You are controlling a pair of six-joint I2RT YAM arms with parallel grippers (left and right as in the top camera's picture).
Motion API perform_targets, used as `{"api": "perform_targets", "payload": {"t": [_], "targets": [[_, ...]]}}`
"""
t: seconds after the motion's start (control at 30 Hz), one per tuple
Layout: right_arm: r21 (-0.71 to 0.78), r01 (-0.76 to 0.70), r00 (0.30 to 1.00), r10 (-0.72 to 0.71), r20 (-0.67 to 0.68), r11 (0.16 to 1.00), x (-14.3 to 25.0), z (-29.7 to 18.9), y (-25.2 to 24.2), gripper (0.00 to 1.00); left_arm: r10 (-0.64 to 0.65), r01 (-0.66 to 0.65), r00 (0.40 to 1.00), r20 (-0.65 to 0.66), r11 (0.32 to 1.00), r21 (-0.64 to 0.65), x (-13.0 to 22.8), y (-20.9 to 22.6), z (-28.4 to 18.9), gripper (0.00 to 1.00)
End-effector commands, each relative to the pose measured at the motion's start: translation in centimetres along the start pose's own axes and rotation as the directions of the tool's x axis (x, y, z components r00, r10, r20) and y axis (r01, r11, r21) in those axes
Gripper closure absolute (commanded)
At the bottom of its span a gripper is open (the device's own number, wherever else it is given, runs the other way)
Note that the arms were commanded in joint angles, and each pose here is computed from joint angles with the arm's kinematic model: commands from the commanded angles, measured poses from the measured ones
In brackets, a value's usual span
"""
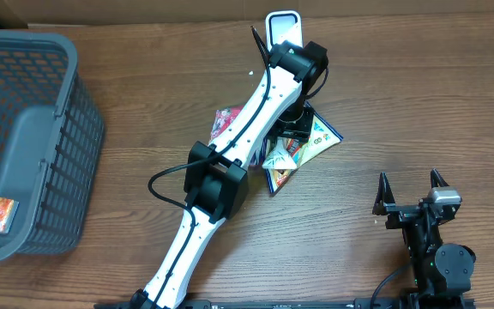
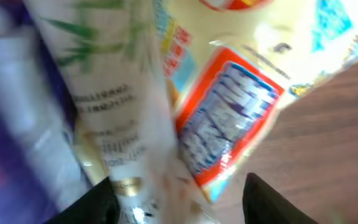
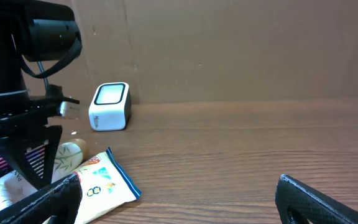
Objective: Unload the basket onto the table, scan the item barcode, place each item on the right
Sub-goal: 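Lift the Pantene tube out and carry it toward the scanner, then release the tube on the table and return left gripper to basket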
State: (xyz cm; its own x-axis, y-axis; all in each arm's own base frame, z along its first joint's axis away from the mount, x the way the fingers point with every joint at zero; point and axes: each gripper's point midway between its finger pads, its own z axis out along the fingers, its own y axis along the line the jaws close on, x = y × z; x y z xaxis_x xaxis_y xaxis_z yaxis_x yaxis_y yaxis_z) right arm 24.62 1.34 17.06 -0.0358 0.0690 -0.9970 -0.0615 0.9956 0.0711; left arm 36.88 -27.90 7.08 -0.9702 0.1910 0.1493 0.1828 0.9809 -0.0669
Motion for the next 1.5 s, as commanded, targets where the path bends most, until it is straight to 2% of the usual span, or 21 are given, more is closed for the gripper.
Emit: {"api": "perform_targets", "payload": {"t": [0.0, 0.17, 0.37, 0.47, 0.5, 0.77, 0.8, 0.97, 1.13, 1.27, 1.4, 1.47], "targets": [[0.004, 0.005, 1.0, -0.005, 0.008, 1.0, 0.1, 0.0, -0.1, 0.0, 0.094, -0.09, 0.995, -0.037, 0.99, 0.107, 0.8, -1.9, 0.0, 0.45], [0.004, 0.005, 1.0, -0.005, 0.008, 1.0, 0.1, 0.0, -0.1, 0.0, 0.101, -0.095, 0.994, -0.036, 0.984, 0.15, 1.1, -2.6, -0.7, 0.46], [0.004, 0.005, 1.0, -0.005, 0.008, 1.0, 0.1, 0.0, -0.1, 0.0, 0.097, -0.104, 0.994, 0.049, 0.978, 0.183, 1.1, -2.2, -4.7, 0.45], [0.004, 0.005, 1.0, -0.005, 0.008, 1.0, 0.1, 0.0, -0.1, 0.0, 0.087, -0.11, 0.989, 0.122, 0.975, 0.193, 1.3, -1.4, -7.9, 0.41], [0.004, 0.005, 1.0, -0.005, 0.008, 1.0, 0.1, 0.0, -0.1, 0.0, 0.08, -0.108, 0.986, 0.148, 0.976, 0.189, 1.3, -1.0, -8.9, 0.39], [0.004, 0.005, 1.0, -0.005, 0.008, 1.0, 0.1, 0.0, -0.1, 0.0, -0.03, -0.047, 0.916, 0.4, 0.982, 0.181, 2.7, 4.9, -19.3, 0.02], [0.004, 0.005, 1.0, -0.005, 0.008, 1.0, 0.1, 0.0, -0.1, 0.0, -0.049, -0.034, 0.901, 0.431, 0.982, 0.183, 3.1, 5.9, -20.7, 0.01], [0.004, 0.005, 1.0, -0.005, 0.008, 1.0, 0.1, 0.0, -0.1, 0.0, -0.162, 0.052, 0.801, 0.576, 0.978, 0.202, 5.7, 11.5, -27.1, 0.0], [0.004, 0.005, 1.0, -0.005, 0.008, 1.0, 0.1, 0.0, -0.1, 0.0, -0.338, 0.272, 0.619, 0.709, 0.939, 0.21, 10.0, 19.9, -32.8, 0.0], [0.004, 0.005, 1.0, -0.005, 0.008, 1.0, 0.1, 0.0, -0.1, 0.0, -0.448, 0.452, 0.458, 0.768, 0.861, 0.233, 14.2, 26.7, -35.6, 0.0], [0.004, 0.005, 1.0, -0.005, 0.008, 1.0, 0.1, 0.0, -0.1, 0.0, -0.547, 0.617, 0.31, 0.777, 0.738, 0.273, 18.1, 33.1, -36.6, 0.0], [0.004, 0.005, 1.0, -0.005, 0.008, 1.0, 0.1, 0.0, -0.1, 0.0, -0.586, 0.681, 0.257, 0.769, 0.674, 0.286, 19.6, 35.7, -36.4, 0.0]]}}
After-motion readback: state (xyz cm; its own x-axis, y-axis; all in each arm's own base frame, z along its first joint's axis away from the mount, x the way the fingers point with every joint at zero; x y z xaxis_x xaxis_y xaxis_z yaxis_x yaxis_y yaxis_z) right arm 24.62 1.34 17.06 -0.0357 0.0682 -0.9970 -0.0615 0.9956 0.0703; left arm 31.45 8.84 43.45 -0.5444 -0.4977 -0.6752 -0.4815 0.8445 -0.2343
